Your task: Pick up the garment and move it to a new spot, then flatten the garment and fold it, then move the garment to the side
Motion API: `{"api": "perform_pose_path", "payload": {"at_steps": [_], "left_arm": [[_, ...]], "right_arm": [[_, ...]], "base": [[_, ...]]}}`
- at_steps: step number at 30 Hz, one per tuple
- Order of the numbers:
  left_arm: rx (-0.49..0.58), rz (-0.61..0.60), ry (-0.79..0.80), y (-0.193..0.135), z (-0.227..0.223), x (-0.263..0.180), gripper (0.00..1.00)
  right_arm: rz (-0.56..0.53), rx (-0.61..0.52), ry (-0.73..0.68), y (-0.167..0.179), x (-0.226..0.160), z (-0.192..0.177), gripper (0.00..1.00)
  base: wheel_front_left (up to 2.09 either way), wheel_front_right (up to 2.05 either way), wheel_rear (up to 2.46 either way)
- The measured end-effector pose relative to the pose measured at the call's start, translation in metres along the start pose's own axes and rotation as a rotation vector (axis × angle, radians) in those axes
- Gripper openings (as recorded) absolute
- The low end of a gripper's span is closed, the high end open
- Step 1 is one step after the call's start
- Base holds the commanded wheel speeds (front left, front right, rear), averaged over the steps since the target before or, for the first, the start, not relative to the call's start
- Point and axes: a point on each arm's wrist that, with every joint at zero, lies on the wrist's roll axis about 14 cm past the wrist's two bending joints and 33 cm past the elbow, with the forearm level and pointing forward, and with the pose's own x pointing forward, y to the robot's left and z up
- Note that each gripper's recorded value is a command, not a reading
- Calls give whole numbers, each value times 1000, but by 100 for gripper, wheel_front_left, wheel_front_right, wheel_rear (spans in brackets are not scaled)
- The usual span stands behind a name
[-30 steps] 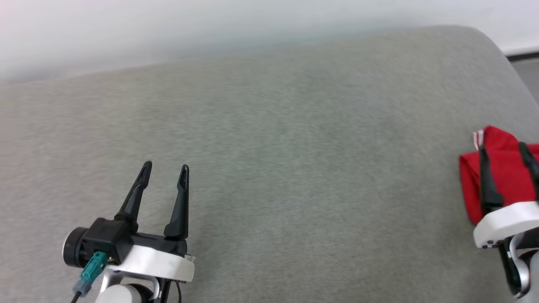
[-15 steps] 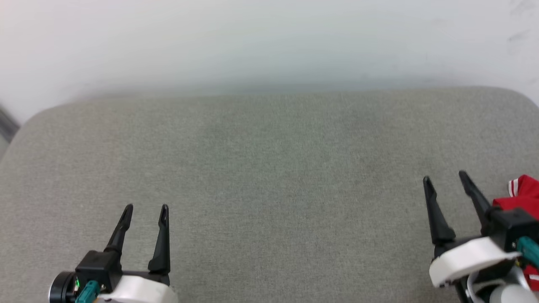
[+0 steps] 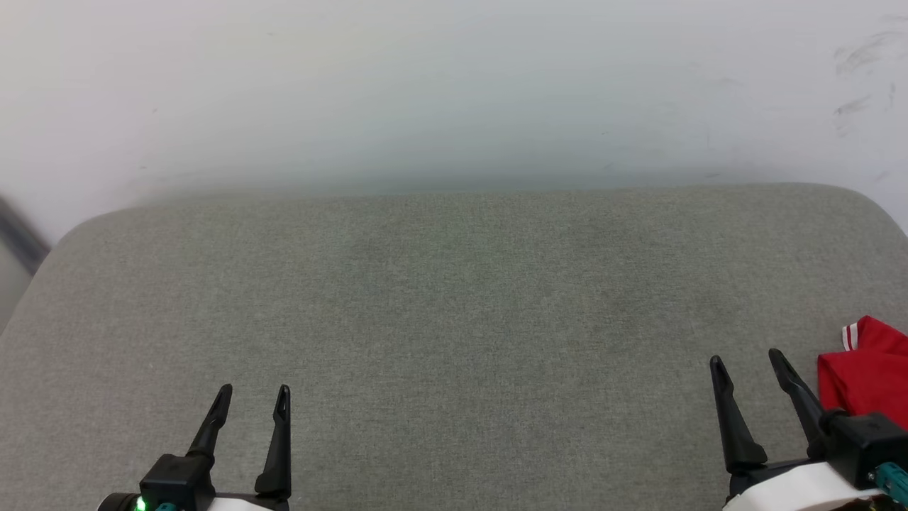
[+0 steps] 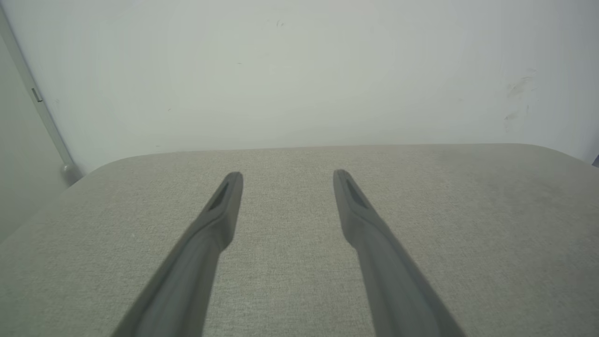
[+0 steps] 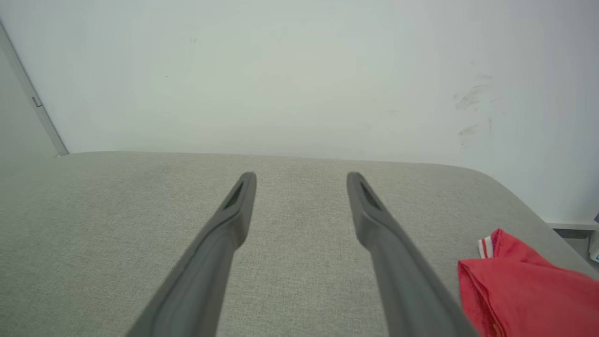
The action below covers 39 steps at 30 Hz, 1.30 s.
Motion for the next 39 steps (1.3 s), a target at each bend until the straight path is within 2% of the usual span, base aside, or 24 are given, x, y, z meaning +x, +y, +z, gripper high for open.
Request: {"api": "perform_pose_path", "payload": {"at_steps": [21,22,26,30,39], "left_arm": [[12,5,2,4,-1,1,100],[10,7,9,4,-3,1,0],[-9,16,56,3,-17,-5,0],[-105,46,92,7,-24,-6,0],[-254,86,121,13,-29,-1,0]], "right_arm": [[12,15,11,5,3,-8,100],[12,16,20,5,3,-11,0],[11,24,52,5,0,-21,0],[0,135,62,4,-1,-26,0],[-17,296,71,1,2,-32,0]], "base": [[0,0,0],[0,0,0],[0,0,0],[0,0,0],[0,0,0]]}}
